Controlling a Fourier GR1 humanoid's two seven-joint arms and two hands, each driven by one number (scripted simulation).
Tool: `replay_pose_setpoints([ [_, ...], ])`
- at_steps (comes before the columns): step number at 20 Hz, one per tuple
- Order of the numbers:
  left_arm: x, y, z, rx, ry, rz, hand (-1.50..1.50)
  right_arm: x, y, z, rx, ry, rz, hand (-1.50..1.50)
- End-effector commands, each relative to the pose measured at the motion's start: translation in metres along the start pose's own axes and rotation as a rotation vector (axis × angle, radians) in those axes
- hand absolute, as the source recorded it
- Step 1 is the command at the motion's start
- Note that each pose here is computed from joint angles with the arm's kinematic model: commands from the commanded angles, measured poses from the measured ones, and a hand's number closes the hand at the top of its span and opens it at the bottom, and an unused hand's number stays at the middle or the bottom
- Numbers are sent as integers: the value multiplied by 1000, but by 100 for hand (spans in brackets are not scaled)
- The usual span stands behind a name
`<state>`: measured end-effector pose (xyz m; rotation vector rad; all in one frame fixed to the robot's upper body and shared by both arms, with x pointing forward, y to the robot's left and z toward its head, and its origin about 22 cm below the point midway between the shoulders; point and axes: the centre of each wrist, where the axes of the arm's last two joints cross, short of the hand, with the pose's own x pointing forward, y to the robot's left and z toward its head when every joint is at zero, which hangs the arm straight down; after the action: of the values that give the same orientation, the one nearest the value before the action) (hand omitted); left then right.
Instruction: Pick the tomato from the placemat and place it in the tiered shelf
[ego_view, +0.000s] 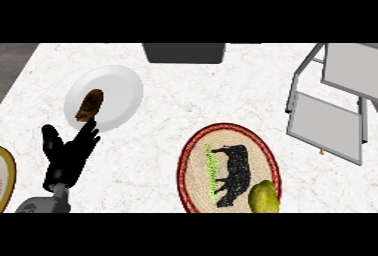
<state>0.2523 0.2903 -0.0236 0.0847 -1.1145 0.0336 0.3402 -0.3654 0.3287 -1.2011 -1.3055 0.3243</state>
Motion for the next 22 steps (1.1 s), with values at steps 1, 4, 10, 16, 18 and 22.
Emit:
replay_pose_setpoints([
  [1, 0, 0, 1, 2, -8, 6, 0, 2, 2, -18, -5, 7, 23, 150],
  [4, 7, 6, -8, 5, -4, 11, 0, -15, 19, -24, -21, -15, 11, 150],
  [10, -19, 0, -3, 17, -2, 1, 0, -32, 41, -24, -25, -58, -23, 150],
  [16, -4, 9, 2, 0, 6, 7, 0, -26, 23, -37, 2, -65, 9, 150],
  [18, -12, -9, 8, 19, -9, 15, 0, -23, 30, -34, 17, -61, 69, 150],
  [22, -13, -2, 2, 7, 4, 18, 0, -27, 14, -35, -68, 20, -153, 150],
])
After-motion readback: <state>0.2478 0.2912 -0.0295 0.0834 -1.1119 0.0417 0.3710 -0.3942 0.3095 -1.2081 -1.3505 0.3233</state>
